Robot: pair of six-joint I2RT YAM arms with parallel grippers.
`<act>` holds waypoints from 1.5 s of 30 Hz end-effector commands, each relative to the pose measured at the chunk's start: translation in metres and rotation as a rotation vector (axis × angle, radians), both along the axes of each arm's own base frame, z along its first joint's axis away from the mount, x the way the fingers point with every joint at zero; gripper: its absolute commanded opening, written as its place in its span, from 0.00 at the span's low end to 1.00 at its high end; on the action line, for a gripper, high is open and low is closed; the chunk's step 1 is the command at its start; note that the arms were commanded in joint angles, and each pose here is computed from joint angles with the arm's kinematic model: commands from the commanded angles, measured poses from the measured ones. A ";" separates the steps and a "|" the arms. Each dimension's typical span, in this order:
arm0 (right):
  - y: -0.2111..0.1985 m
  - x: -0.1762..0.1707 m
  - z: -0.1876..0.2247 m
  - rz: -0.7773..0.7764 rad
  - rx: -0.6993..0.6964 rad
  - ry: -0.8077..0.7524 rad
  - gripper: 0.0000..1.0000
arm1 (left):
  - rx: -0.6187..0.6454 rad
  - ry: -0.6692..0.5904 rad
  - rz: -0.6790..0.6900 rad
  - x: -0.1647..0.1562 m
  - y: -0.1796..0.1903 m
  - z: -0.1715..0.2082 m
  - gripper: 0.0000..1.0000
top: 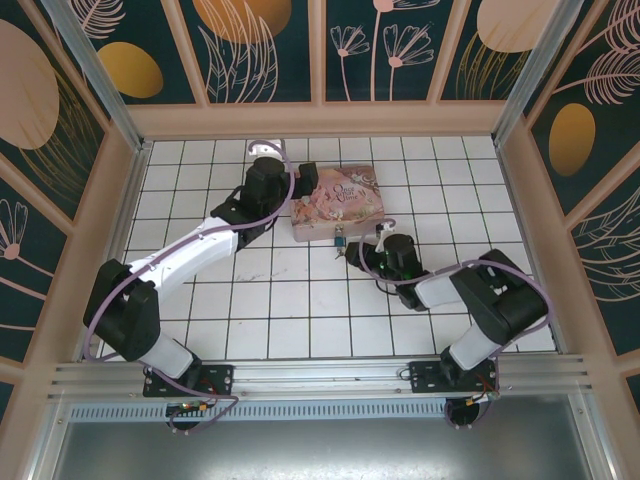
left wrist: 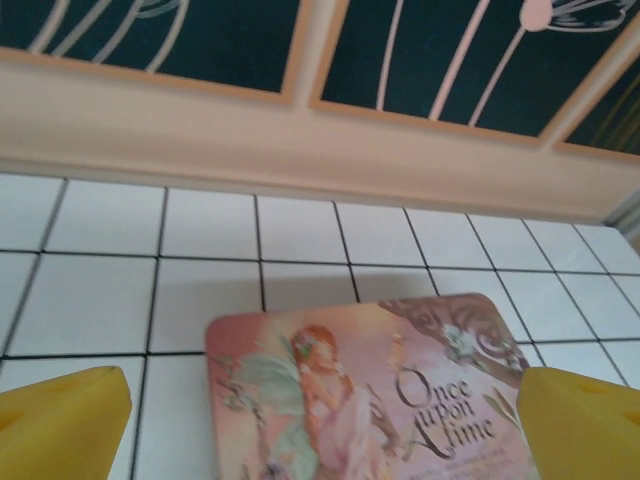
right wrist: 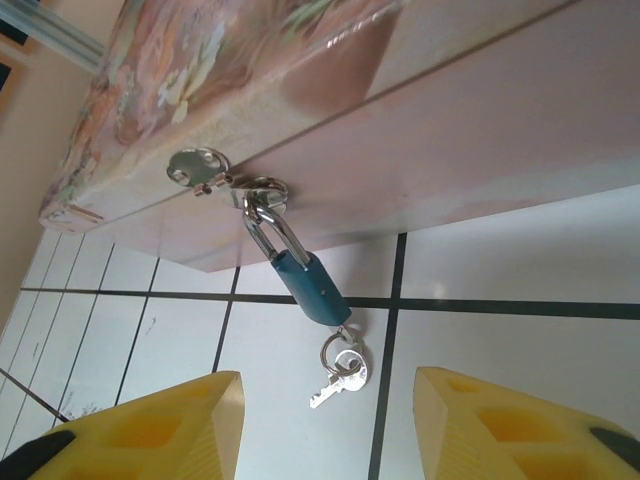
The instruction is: Unlock the padlock with the key
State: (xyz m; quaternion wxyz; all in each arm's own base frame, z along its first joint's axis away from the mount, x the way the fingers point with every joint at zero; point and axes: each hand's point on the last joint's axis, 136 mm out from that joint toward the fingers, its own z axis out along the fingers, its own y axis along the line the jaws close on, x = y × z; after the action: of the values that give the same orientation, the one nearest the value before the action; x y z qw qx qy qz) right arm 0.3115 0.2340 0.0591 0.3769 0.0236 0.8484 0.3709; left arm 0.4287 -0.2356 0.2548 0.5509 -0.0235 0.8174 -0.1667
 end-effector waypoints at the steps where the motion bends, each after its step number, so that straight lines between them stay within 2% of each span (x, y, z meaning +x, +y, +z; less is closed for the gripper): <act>1: 0.017 0.008 0.013 0.044 0.028 -0.063 0.48 | 0.070 -0.069 0.069 0.015 0.013 0.011 0.99; 10: 0.027 0.015 -0.005 0.055 0.030 -0.044 0.46 | 0.087 -0.029 0.094 0.034 0.009 -0.003 0.99; 17: 0.035 0.016 -0.013 0.079 0.019 -0.039 0.45 | 0.012 0.010 0.118 0.041 0.017 -0.013 0.99; 25: 0.037 0.019 -0.018 0.085 0.010 -0.034 0.42 | -0.017 0.045 0.122 0.044 0.019 -0.026 0.99; 32: 0.040 0.022 -0.021 0.087 0.008 -0.029 0.38 | -0.098 0.091 0.118 0.047 0.023 -0.033 0.99; 45: 0.038 0.027 -0.018 0.065 0.019 -0.029 0.21 | -0.086 0.091 0.124 0.048 0.025 -0.034 0.99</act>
State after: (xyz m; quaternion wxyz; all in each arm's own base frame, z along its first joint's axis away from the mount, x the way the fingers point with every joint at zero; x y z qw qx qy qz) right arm 0.3359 0.2668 0.0368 0.3739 -0.0034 0.8444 0.3836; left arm 0.4736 -0.2084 0.2179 0.5227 -0.1014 0.8315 -0.1587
